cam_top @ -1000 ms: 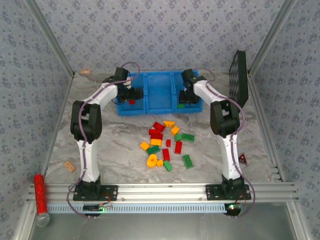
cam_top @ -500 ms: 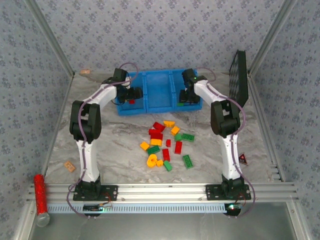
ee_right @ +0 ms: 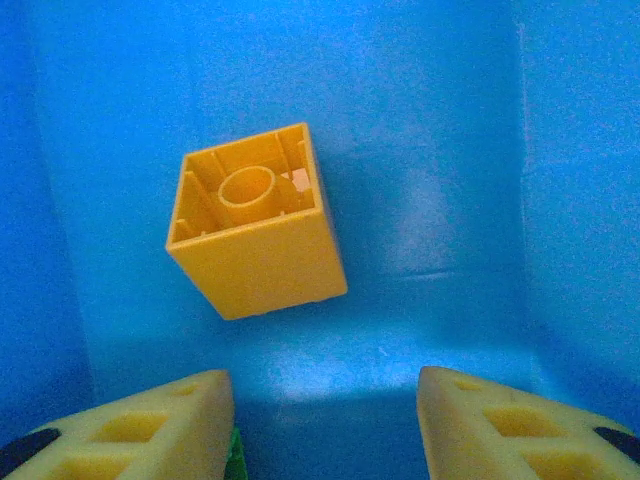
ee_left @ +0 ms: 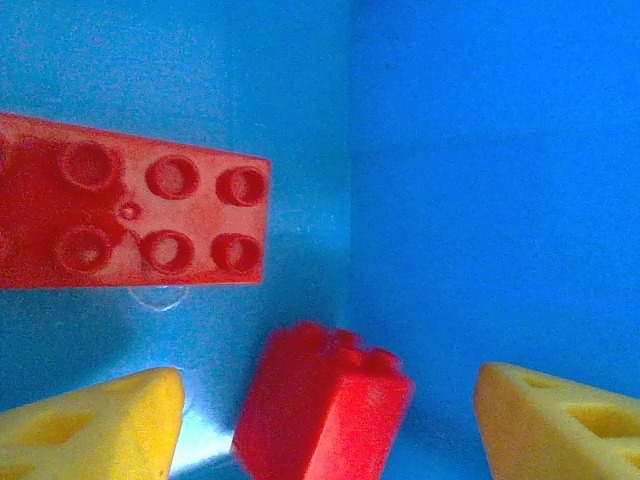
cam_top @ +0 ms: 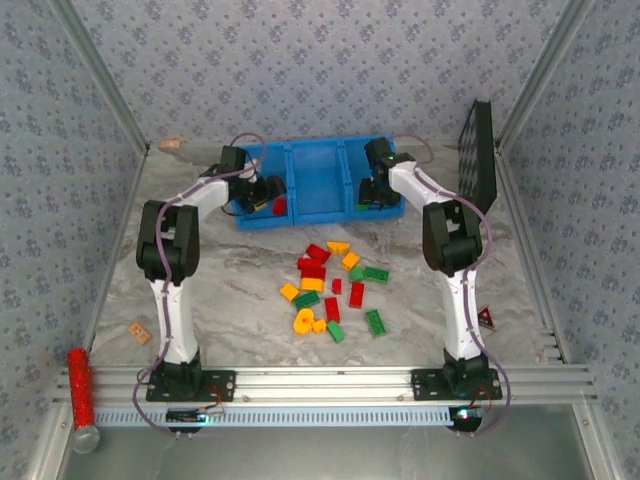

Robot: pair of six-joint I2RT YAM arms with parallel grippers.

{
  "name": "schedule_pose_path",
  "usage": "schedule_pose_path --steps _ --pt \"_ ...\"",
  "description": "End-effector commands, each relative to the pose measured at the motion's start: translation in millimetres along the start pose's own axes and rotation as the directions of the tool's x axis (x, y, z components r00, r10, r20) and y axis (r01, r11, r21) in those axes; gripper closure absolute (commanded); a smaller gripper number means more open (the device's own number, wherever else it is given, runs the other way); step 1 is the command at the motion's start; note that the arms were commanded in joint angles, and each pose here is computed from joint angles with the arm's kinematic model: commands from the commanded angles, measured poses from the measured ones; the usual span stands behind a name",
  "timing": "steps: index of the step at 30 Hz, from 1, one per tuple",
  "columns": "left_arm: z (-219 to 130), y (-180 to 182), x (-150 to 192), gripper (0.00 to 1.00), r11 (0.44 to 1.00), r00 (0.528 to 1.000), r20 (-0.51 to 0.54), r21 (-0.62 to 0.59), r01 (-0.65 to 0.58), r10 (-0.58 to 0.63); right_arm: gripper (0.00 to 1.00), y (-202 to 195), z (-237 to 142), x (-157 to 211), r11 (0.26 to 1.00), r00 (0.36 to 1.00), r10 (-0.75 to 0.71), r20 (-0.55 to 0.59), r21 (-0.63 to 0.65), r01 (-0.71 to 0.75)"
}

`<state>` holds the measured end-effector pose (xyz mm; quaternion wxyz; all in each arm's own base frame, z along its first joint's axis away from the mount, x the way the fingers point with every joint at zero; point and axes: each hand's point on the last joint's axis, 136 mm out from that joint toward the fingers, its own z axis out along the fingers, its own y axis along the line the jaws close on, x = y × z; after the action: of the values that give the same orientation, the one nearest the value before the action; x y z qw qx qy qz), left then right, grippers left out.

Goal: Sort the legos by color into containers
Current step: Move the container to the top-center of the table.

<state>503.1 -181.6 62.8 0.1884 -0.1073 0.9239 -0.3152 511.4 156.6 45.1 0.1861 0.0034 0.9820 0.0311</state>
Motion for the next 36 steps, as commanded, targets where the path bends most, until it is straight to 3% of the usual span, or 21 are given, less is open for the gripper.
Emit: schedule_pose_path --steps 1,5,15,18,24,28,32,36 --pt "41 76 60 0.91 0.92 0.913 -0.132 -0.125 0.372 -0.387 0.49 9 -11 29 1.0 0.995 -0.019 -0.094 -0.023 0.017" --pt "39 68 55 1.0 0.923 0.914 -0.124 -0.069 0.38 -0.386 0.54 12 -13 28 0.999 0.996 -0.021 -0.091 -0.034 0.018" --pt "37 72 47 1.0 0.872 0.869 -0.092 0.0 0.489 -0.487 0.54 13 -13 29 0.999 0.996 -0.022 -0.092 -0.034 0.019" --pt "33 78 42 1.0 0.828 0.829 -0.066 0.038 0.559 -0.556 0.54 12 -13 29 0.999 0.996 -0.018 -0.092 -0.034 0.015" --pt "27 73 38 1.0 0.831 0.833 -0.065 0.054 0.553 -0.55 0.53 16 -14 28 0.999 0.996 -0.021 -0.086 -0.04 0.018" --pt "18 61 26 0.92 0.84 0.845 -0.05 0.097 0.534 -0.532 0.51 19 -19 25 0.999 0.997 -0.024 -0.076 -0.047 0.02" --pt "0 46 11 0.77 0.863 0.869 -0.011 0.107 0.493 -0.495 0.5 22 -24 21 0.998 0.998 -0.028 -0.063 -0.053 0.024" --pt "-23 33 -7 0.79 0.873 0.877 0.046 0.133 0.469 -0.478 0.5 25 -27 19 0.998 0.998 -0.031 -0.055 -0.057 0.028"
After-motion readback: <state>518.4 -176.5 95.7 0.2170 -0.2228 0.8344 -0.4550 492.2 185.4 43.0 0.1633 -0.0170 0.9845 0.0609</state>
